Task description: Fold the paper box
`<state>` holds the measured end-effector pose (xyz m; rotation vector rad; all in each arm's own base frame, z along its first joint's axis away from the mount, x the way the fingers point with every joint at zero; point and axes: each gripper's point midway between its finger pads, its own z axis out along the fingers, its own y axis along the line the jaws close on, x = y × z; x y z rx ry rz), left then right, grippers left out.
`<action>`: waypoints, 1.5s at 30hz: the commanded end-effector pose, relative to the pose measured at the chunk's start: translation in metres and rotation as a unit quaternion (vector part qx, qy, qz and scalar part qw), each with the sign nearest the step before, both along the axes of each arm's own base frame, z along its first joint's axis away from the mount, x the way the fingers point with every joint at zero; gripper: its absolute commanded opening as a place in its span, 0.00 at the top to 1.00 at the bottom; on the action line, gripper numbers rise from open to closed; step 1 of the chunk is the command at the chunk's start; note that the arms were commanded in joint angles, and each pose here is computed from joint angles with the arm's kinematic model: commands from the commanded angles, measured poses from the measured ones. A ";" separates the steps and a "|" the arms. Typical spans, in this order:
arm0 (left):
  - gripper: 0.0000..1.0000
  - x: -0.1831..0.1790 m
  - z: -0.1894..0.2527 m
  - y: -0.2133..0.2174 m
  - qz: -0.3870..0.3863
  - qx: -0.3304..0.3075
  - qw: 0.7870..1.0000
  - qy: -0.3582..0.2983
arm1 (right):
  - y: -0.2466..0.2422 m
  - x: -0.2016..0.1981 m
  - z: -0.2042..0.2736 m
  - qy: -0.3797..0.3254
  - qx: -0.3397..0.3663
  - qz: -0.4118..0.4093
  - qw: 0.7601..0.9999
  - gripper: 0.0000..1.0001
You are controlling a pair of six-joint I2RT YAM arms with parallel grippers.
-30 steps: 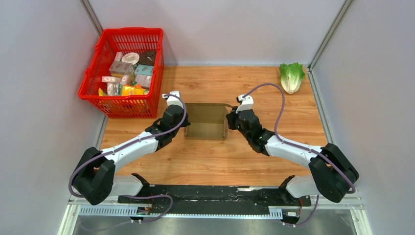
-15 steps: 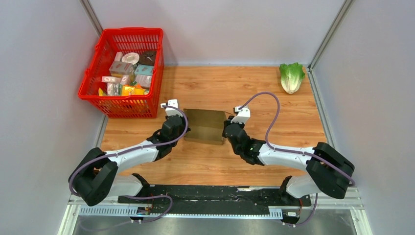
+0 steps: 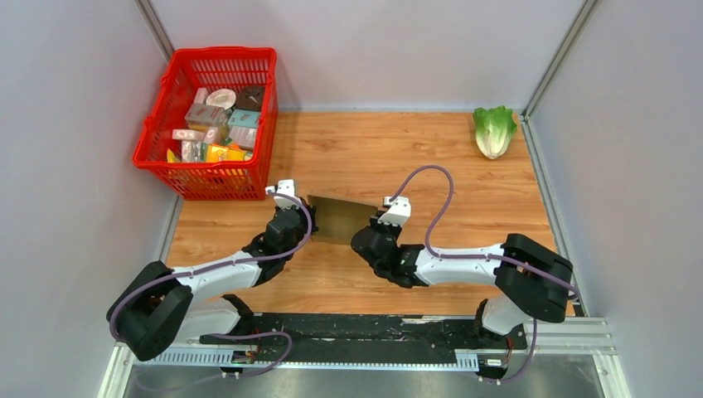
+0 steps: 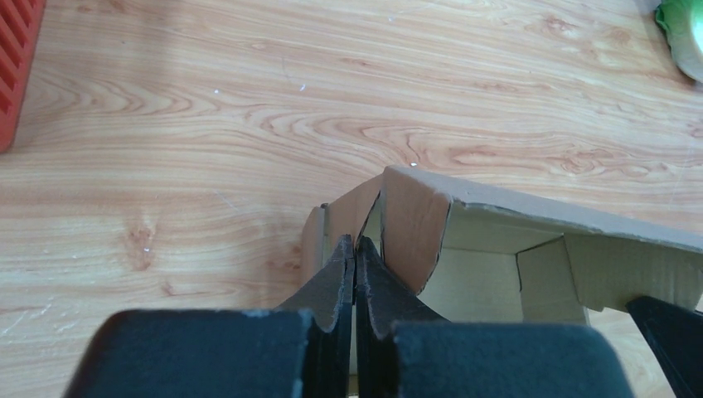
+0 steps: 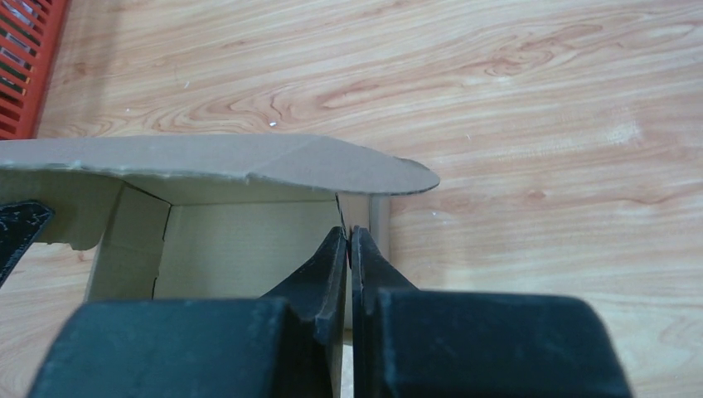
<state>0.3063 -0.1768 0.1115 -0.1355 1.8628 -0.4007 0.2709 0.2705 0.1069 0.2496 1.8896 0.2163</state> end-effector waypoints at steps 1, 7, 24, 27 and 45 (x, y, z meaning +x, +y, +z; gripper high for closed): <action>1.00 -0.005 -0.001 -0.001 -0.013 -0.008 1.000 -0.004 | -0.008 -0.002 -0.006 -0.011 0.003 -0.041 0.999 0.96; 1.00 -0.013 -0.014 0.001 -0.019 -0.015 1.000 0.004 | -0.008 -0.010 -0.016 -0.013 -0.003 -0.040 0.999 0.92; 1.00 -0.024 -0.036 0.010 -0.023 0.016 0.999 0.021 | -0.033 -0.046 -0.005 0.031 -0.013 0.024 0.999 0.70; 1.00 -0.025 -0.038 0.010 -0.024 0.019 0.999 0.024 | -0.036 -0.064 0.002 0.058 -0.002 0.081 0.995 0.50; 1.00 -0.024 -0.037 0.008 -0.031 0.034 0.998 0.031 | -0.021 -0.006 0.123 0.119 0.087 0.246 0.958 0.00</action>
